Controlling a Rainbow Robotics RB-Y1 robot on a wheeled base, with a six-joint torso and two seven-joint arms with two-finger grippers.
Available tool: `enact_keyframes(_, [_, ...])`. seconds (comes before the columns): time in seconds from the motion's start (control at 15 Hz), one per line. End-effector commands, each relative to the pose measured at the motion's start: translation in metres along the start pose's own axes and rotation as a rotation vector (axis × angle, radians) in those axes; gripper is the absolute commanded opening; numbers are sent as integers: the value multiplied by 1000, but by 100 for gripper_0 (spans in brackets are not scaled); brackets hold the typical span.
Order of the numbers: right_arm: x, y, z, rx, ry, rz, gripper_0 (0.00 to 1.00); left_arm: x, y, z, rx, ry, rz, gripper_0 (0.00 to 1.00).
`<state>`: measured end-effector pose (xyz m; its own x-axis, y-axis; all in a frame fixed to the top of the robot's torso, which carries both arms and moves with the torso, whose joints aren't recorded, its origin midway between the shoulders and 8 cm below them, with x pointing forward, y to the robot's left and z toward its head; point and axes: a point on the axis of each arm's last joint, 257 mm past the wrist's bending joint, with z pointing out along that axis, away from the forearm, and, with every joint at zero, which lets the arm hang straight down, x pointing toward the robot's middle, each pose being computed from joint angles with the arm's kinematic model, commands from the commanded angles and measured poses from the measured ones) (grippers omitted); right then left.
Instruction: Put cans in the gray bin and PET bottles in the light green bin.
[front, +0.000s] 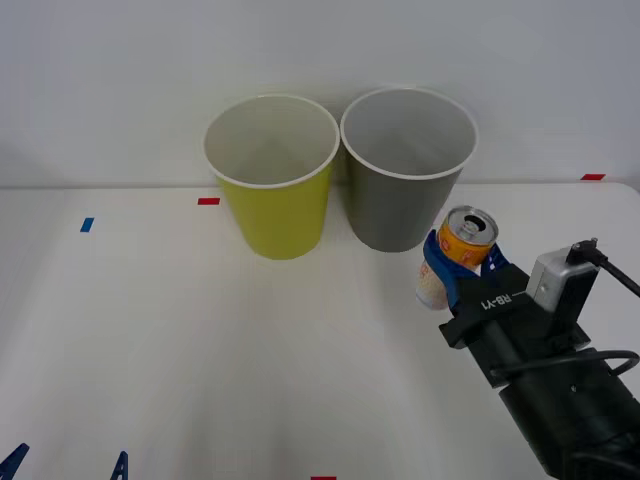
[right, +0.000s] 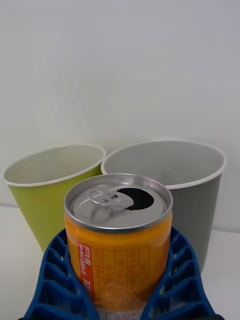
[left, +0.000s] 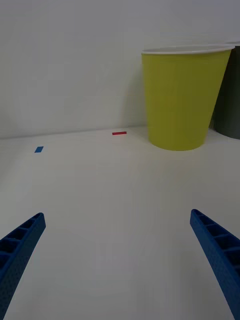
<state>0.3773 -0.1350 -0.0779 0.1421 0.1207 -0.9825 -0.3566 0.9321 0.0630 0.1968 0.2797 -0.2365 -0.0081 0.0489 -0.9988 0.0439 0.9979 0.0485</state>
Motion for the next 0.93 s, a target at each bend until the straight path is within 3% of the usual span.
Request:
enact_keyframes(0.07, [-17, 9, 4, -21, 9, 4, 2, 0, 0, 0, 0, 0, 0, 100])
enact_keyframes(0.33, [-43, 9, 20, -4, 14, -15, 2, 0, 0, 0, 0, 0, 0, 100])
enact_keyframes(0.4, [-47, 9, 25, 4, 23, 15, 1, 0, 0, 0, 0, 0, 0, 100])
enact_keyframes(0.87, [-84, 0, 65, 142, 88, 69, 2, 0, 0, 0, 0, 0, 0, 100])
enact_keyframes(0.93, [-87, 2, 69, 141, 94, 91, 1, 0, 0, 0, 0, 0, 0, 100])
